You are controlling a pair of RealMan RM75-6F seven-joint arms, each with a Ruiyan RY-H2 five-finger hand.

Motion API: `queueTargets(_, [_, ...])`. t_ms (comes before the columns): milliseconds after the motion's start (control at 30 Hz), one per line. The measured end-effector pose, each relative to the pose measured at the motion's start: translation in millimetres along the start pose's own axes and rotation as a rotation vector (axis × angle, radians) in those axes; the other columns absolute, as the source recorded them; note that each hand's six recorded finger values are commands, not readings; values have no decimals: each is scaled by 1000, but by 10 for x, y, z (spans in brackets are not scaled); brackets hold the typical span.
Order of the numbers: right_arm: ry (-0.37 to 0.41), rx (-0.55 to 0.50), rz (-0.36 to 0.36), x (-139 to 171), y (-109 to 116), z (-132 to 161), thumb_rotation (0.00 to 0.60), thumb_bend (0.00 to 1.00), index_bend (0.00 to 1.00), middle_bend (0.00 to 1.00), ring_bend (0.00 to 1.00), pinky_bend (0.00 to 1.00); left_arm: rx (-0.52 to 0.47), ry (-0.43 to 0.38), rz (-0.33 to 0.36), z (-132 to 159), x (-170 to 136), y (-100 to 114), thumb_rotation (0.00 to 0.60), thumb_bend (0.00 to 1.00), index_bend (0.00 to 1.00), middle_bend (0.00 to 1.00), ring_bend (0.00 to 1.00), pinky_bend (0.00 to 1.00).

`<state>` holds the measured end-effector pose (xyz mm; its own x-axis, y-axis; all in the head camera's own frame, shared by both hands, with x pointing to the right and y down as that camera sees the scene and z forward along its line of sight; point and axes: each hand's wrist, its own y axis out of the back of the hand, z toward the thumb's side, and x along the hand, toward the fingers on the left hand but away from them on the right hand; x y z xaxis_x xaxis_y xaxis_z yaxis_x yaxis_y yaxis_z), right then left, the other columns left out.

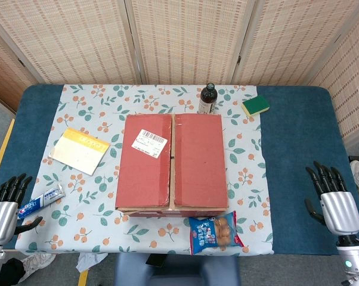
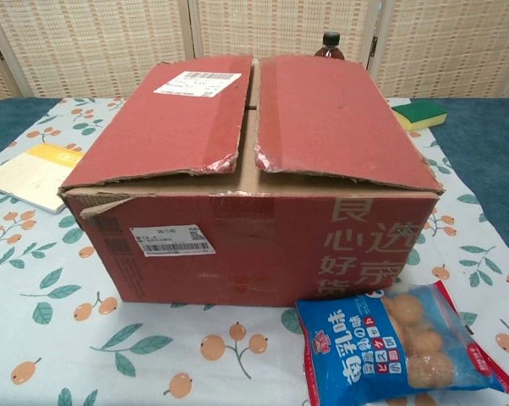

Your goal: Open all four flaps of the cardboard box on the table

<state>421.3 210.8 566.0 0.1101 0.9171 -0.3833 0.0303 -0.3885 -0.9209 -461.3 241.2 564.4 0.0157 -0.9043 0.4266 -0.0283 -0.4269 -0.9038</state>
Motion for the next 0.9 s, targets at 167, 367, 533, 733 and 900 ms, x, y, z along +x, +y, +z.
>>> queueTargets(167, [-5,3,7,14,-6,-13,600,466,0,0,0,0,-4,-9,-6,17,13,-5,600,189,10,79,49,142])
queueTargets(367, [33,-24,2,27,-1,75,600,466,0,0,0,0,-5,-17,-24,34,24,-36,600,190,11,79,49,142])
queueTargets(533, [133,-77,50,6,-45,306,600,464,0,0,0,0,-9,-32,-37,54,30,-55,600,190,15,79,49,142])
queueTargets(733, [293,-90,88,-62,60,774,600,464,0,0,0,0,-12,-41,-49,75,35,-76,600,190,6,79,49,142])
queueTargets(900, [420,-112,67,-147,205,1191,600,424,0,0,0,0,-20,-47,-40,81,29,-60,600,191,0,79,50,143])
